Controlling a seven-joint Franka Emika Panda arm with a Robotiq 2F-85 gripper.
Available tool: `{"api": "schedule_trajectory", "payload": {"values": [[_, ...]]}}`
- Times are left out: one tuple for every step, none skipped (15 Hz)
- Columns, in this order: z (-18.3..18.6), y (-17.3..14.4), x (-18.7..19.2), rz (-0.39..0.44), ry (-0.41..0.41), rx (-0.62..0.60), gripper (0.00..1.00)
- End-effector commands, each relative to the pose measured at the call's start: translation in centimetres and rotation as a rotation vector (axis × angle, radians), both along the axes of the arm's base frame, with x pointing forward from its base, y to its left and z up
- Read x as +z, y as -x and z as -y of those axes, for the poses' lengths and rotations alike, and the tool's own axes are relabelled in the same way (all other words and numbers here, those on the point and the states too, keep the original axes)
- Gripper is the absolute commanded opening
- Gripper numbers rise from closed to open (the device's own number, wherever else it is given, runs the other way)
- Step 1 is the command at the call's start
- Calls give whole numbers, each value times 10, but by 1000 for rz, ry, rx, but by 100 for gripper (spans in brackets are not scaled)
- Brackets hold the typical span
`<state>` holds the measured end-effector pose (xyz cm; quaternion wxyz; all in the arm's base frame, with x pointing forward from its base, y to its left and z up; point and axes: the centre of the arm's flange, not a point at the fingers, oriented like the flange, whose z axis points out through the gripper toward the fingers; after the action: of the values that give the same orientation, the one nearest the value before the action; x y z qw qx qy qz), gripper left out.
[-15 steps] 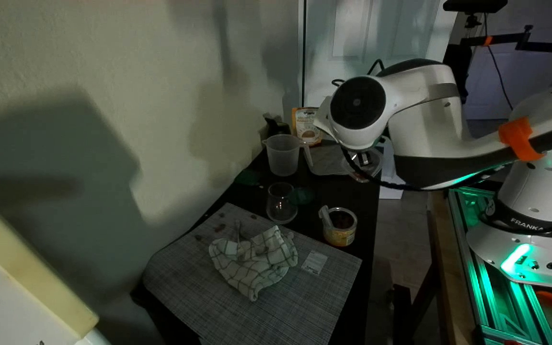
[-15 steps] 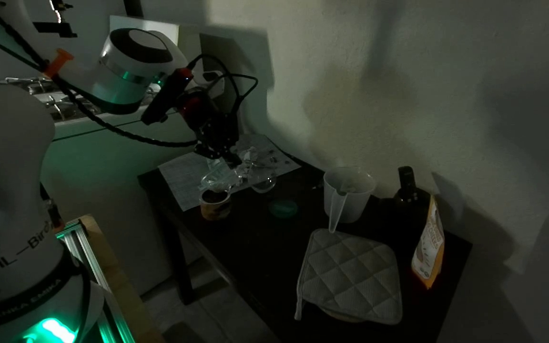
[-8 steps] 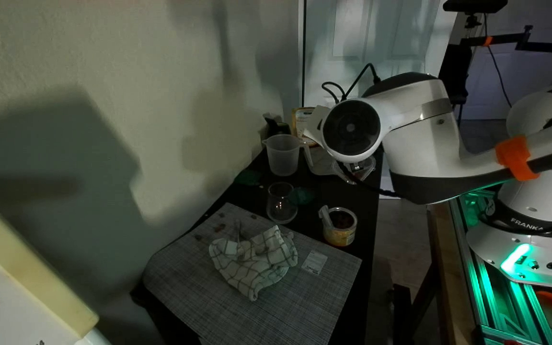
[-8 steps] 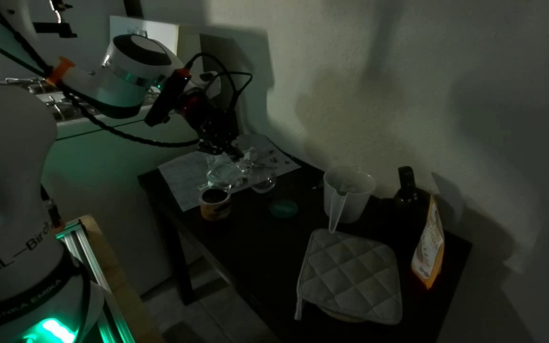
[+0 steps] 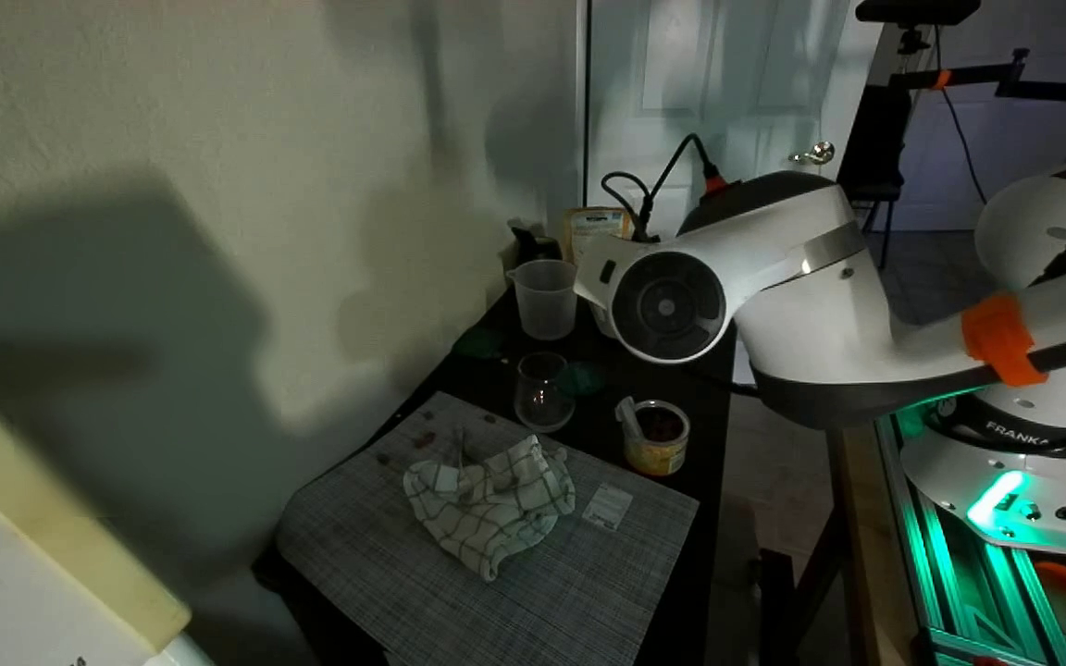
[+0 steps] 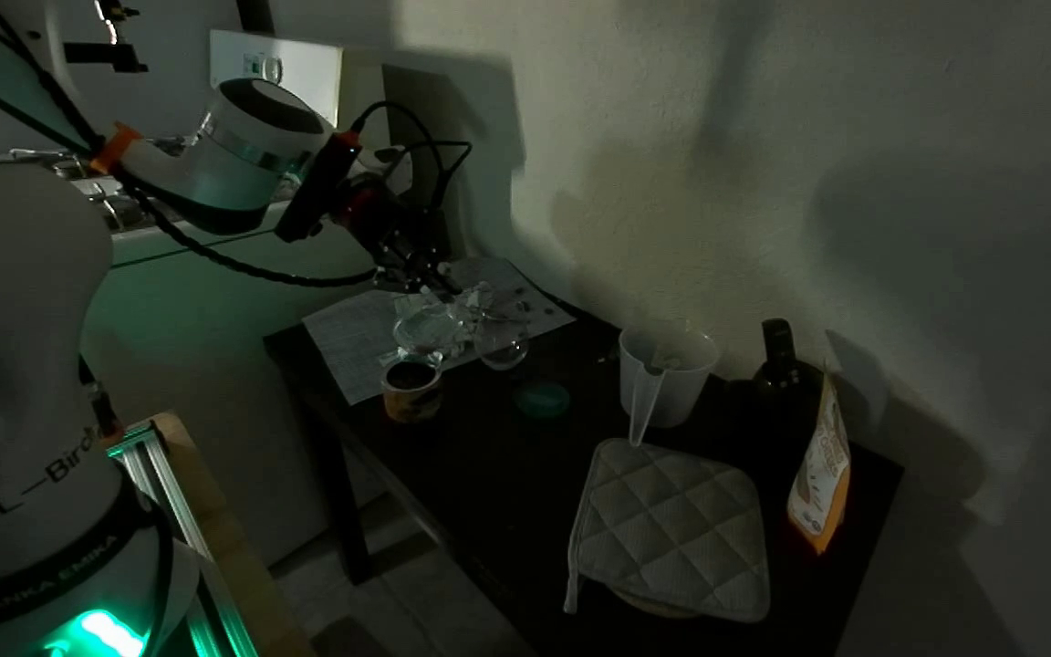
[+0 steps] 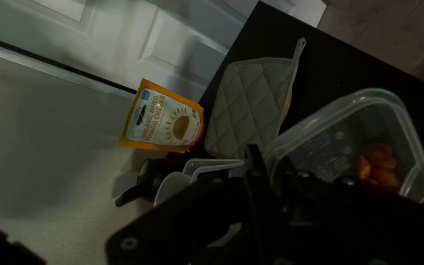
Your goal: Pour the coffee grinds in the bowl into the can
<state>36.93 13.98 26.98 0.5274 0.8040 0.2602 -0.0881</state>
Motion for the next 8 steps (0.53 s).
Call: {"api": "schedule_trajectory", "payload": {"values": [[-13, -3, -6, -32, 70, 20, 3], [-14, -5, -8, -38, 83, 29, 3], [-17, -7, -10, -42, 96, 40, 3], [-20, -9, -12, -49, 117, 42, 3], [-23, -9, -12, -61, 134, 41, 3], [-26, -10, -13, -69, 150, 42, 3], [-28, -11, -14, -77, 164, 46, 3], [-31, -12, -14, -82, 180, 47, 3]]}}
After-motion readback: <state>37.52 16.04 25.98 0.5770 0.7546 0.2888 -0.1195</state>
